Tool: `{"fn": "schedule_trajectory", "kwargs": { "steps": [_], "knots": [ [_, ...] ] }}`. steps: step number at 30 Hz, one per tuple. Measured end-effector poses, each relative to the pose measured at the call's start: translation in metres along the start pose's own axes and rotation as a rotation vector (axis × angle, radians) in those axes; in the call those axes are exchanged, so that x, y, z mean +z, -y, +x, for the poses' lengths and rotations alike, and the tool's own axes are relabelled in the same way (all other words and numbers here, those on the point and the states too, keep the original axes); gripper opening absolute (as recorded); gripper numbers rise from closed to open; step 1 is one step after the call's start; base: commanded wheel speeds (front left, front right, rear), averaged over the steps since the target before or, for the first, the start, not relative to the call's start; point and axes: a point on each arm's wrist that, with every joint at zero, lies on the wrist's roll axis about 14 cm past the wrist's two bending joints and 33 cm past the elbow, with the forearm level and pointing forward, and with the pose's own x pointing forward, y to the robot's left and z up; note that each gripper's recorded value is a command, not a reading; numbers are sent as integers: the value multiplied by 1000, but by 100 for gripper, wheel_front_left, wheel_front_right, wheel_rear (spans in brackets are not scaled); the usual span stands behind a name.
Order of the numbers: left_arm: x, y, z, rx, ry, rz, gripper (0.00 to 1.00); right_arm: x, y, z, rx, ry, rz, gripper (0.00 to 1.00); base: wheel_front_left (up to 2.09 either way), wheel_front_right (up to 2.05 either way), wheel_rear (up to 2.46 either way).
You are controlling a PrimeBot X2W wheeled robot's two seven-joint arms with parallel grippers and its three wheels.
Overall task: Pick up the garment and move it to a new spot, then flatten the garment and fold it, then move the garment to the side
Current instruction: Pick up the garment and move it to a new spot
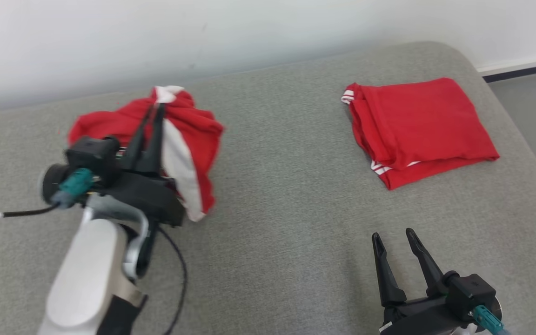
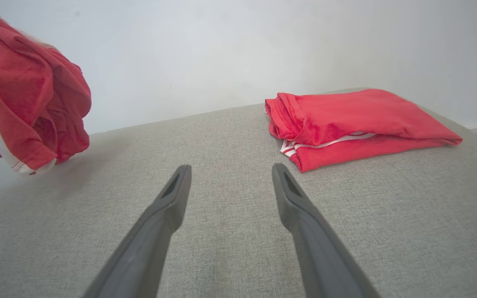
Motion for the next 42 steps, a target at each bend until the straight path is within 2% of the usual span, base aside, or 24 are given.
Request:
{"fn": "schedule_trajectory", "kwargs": {
  "steps": [6,10,15,25,26,27,31,37,42],
  "knots": [
    [-5,55,7,-129,-1,-31,0,-2,10,-9,-35,-6,0,100,0,0,0],
    [-5,77,5,-185,-3,-48,0,-2,11,-8,-36,-6,1,100,0,0,0],
    [-20,81,1,-188,-45,-66,0,-3,8,-7,-27,-8,3,100,0,0,0],
    [-111,69,-43,-129,-279,-97,0,-6,2,-4,-11,-18,12,100,0,0,0],
    [-116,70,-46,-132,-294,-90,16,-6,2,-4,-9,-18,12,100,0,0,0],
    [-121,71,-49,-139,-305,-77,100,-6,2,-4,-8,-18,12,100,0,0,0],
    [-116,73,-49,-149,-276,-64,100,-5,2,-3,-7,-13,13,100,0,0,0],
    [-72,75,-37,-156,-137,-57,100,-3,-6,-1,18,-5,17,100,0,0,0],
    [-35,52,-36,-96,-30,1,100,0,-15,1,45,6,17,100,0,0,0]
  ]
}}
